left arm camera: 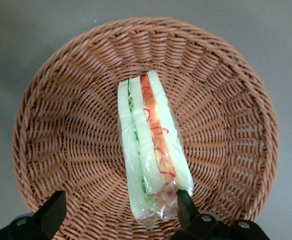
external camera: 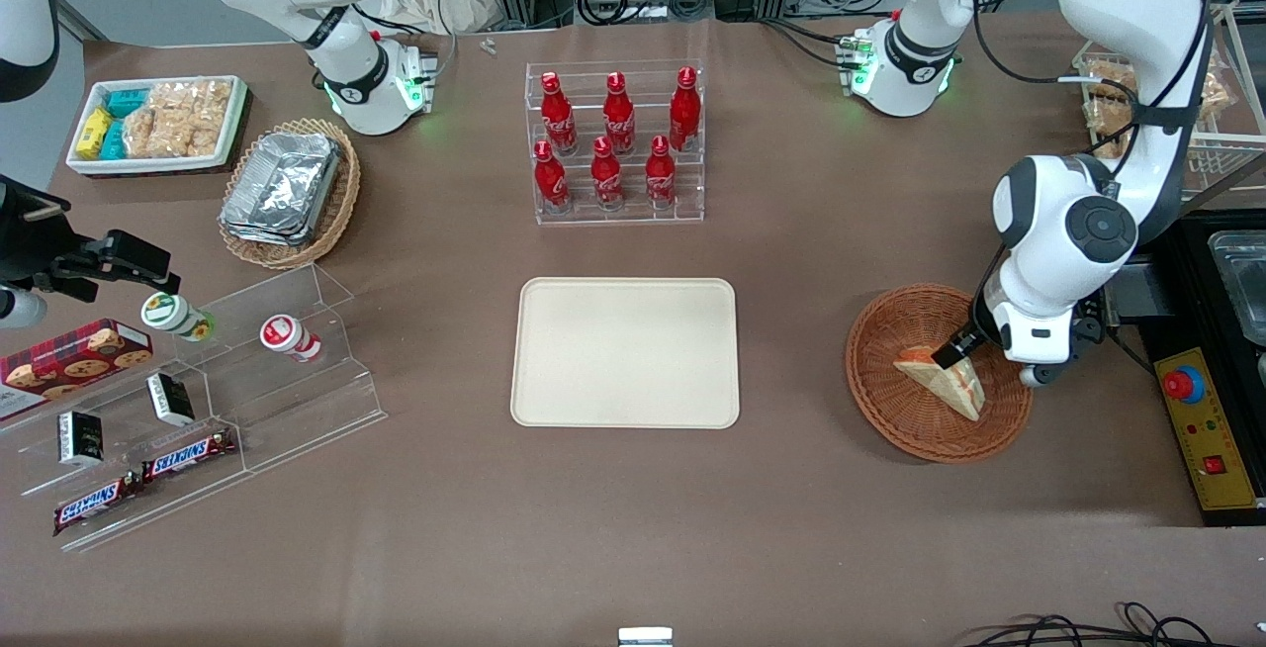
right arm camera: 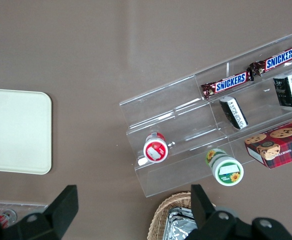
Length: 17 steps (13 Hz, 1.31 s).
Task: Place sandwich from basket to tray
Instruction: 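Lower the open left gripper around the sandwich and align with it, then close the left gripper on the sandwich and lift it from the basket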
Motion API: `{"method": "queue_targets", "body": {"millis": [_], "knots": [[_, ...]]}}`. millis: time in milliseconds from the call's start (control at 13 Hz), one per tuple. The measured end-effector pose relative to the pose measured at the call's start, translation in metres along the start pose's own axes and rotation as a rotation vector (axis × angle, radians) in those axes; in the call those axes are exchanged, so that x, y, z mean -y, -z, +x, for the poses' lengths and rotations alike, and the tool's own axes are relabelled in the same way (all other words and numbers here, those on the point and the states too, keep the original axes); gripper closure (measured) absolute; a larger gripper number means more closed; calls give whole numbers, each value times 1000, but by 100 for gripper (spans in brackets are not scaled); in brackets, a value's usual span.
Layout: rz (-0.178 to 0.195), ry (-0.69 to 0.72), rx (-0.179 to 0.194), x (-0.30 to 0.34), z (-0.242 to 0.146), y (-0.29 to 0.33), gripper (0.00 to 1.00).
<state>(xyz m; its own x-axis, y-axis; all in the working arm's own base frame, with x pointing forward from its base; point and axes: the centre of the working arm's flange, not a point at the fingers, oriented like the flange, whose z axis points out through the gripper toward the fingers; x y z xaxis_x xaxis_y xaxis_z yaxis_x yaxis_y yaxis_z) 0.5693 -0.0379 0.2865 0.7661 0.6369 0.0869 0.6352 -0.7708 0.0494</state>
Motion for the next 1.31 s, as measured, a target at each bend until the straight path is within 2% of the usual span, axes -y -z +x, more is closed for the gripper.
{"method": "queue_targets", "body": {"millis": [231, 538, 769, 1154, 1308], "knots": [[-17, 12, -19, -8, 10, 15, 0], [-2, 43, -12, -19, 25, 39, 0], [15, 83, 10, -18, 24, 22, 0], [7, 106, 29, -19, 23, -9, 0], [1, 107, 26, -18, 21, -17, 0]]}}
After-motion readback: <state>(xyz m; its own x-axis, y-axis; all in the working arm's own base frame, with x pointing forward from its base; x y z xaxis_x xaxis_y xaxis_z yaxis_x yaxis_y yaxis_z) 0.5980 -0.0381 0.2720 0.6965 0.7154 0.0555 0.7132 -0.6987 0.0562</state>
